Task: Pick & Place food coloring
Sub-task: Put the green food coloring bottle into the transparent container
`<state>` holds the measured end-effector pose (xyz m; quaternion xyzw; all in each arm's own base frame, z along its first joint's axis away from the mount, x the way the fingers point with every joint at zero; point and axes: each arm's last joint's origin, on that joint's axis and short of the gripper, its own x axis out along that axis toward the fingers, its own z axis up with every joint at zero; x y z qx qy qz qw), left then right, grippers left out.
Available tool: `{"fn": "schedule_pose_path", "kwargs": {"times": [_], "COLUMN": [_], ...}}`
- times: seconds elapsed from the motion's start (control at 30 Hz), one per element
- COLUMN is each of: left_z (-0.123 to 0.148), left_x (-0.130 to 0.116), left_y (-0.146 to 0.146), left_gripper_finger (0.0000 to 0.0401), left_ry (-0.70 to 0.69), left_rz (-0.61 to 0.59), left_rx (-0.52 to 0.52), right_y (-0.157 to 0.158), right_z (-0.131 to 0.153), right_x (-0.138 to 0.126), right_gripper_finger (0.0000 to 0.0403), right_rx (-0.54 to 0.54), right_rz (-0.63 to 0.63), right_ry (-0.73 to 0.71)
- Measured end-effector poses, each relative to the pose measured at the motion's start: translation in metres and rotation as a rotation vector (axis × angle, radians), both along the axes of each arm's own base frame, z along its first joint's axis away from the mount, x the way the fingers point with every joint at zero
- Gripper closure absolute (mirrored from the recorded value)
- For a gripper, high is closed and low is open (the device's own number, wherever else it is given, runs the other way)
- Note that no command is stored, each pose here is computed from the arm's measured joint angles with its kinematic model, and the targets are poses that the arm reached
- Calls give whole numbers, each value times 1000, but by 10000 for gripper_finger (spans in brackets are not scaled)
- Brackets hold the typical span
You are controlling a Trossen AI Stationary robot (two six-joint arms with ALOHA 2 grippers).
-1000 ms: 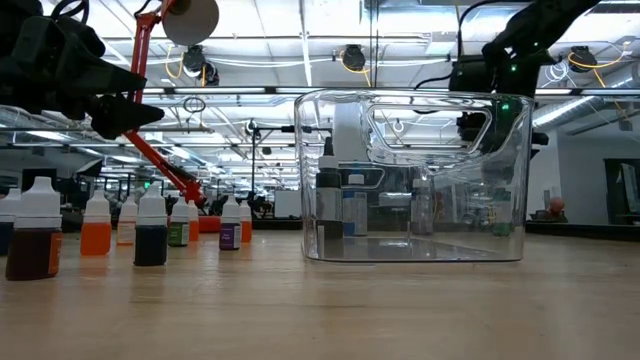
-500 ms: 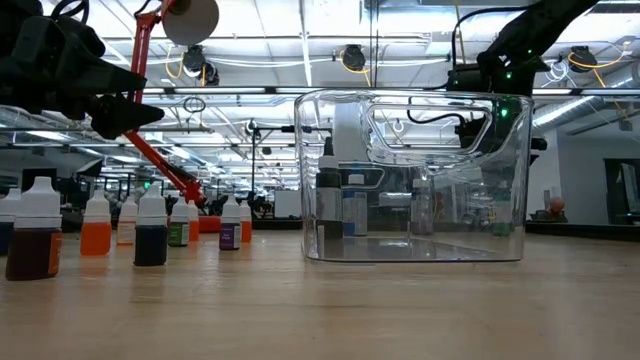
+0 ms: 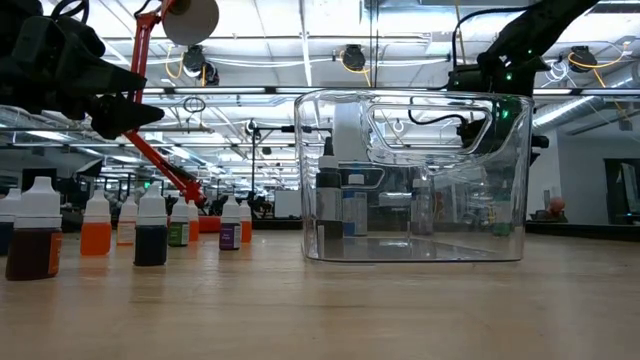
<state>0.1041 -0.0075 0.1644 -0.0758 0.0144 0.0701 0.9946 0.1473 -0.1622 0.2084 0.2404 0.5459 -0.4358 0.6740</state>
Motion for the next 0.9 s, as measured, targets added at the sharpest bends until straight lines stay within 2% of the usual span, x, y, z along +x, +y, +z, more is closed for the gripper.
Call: {"fn": "schedule_pose_path", "kwargs": {"times": [0.2,0.43,0.53,0.77,0.9], "left_z": [0,0,0,0,0], "left_x": [0,0,0,0,0], "left_y": [0,0,0,0,0], "left_gripper_finger": [36,36,36,36,36], "left_ry": [0,0,0,0,0], "left_rz": [0,0,0,0,0], "left_rx": [0,0,0,0,0], "right_y": [-2,0,10,40,69], "right_z": [2,3,10,67,105], "right_x": [2,3,6,22,40], "right_gripper_finger": [290,295,295,295,295], "right_rx": [-19,-24,-16,-111,-163], "right_rz": [34,100,149,261,382], "right_ry": [-10,3,-47,-225,-351]}}
